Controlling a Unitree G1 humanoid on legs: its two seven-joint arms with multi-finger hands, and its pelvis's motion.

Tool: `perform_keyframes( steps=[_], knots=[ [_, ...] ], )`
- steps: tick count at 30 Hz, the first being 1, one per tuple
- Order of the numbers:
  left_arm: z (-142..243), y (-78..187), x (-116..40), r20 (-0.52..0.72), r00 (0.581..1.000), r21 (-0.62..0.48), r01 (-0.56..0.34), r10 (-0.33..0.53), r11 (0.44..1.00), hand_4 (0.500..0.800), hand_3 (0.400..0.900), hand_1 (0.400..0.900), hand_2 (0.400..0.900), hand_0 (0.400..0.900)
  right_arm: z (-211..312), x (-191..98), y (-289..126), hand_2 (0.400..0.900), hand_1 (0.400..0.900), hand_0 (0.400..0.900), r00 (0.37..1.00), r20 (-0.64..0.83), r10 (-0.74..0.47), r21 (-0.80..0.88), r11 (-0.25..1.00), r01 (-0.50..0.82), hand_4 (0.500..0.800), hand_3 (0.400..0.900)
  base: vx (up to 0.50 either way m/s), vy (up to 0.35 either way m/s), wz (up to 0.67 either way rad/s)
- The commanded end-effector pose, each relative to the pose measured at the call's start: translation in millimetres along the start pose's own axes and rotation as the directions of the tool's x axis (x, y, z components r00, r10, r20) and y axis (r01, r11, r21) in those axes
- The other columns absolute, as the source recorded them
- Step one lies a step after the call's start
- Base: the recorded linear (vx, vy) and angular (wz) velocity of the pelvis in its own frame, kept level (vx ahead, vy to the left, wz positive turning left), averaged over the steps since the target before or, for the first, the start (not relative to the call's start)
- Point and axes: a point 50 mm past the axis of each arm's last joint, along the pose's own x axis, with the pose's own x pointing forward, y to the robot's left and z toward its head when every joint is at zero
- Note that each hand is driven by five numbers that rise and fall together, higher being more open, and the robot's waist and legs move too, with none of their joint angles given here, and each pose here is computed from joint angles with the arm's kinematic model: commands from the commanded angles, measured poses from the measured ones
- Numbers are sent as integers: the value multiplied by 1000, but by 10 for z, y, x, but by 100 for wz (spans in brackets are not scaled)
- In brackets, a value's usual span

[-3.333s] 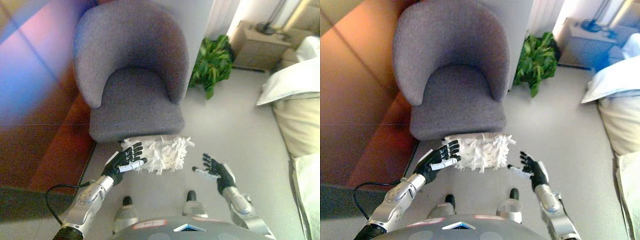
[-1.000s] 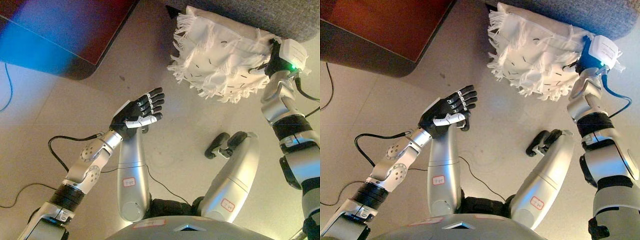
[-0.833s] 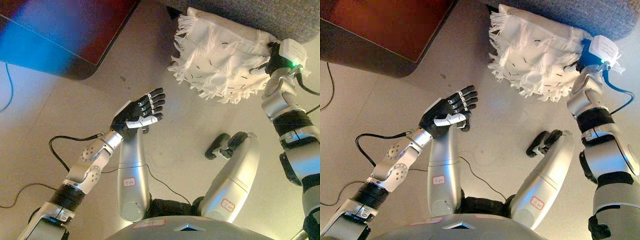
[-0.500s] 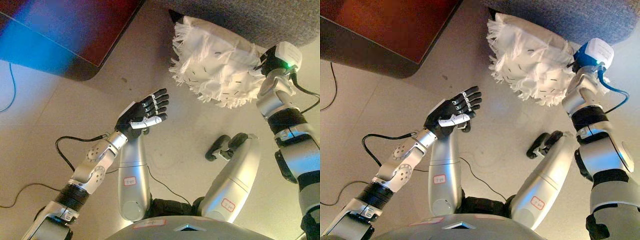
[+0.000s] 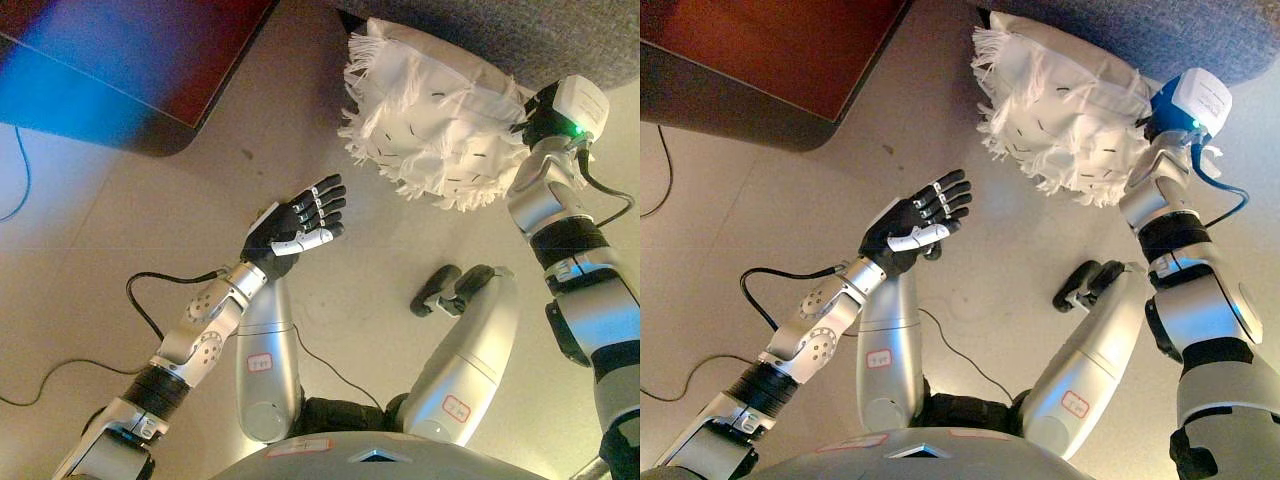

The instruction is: Pick up the pillow and put it on the sofa.

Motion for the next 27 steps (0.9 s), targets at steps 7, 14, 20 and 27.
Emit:
perform_keyframes(
  steps=[7,14,20,27],
  knots=[
    [234,71,-31,194,968,1,-162,159,987,800,900,900,900,900,332,-163,-483,400,400,400,926,229,-299,261,936,238,500,400,19,-96,-3],
    [288,184,-19,221,922,-2,-324,317,946,800,900,900,900,900,256,-522,-234,400,400,400,896,329,-298,292,935,204,500,400,43,-51,-5],
    [236,232,-1,199,876,-33,-441,438,897,800,900,900,900,900,177,-811,-228,400,400,400,830,429,-357,348,913,212,500,400,45,-2,-15],
    [42,262,-140,129,862,-35,-491,491,871,800,900,900,900,900,-100,-1149,-342,400,400,400,760,498,-417,401,888,224,500,400,80,100,-18]
  ],
)
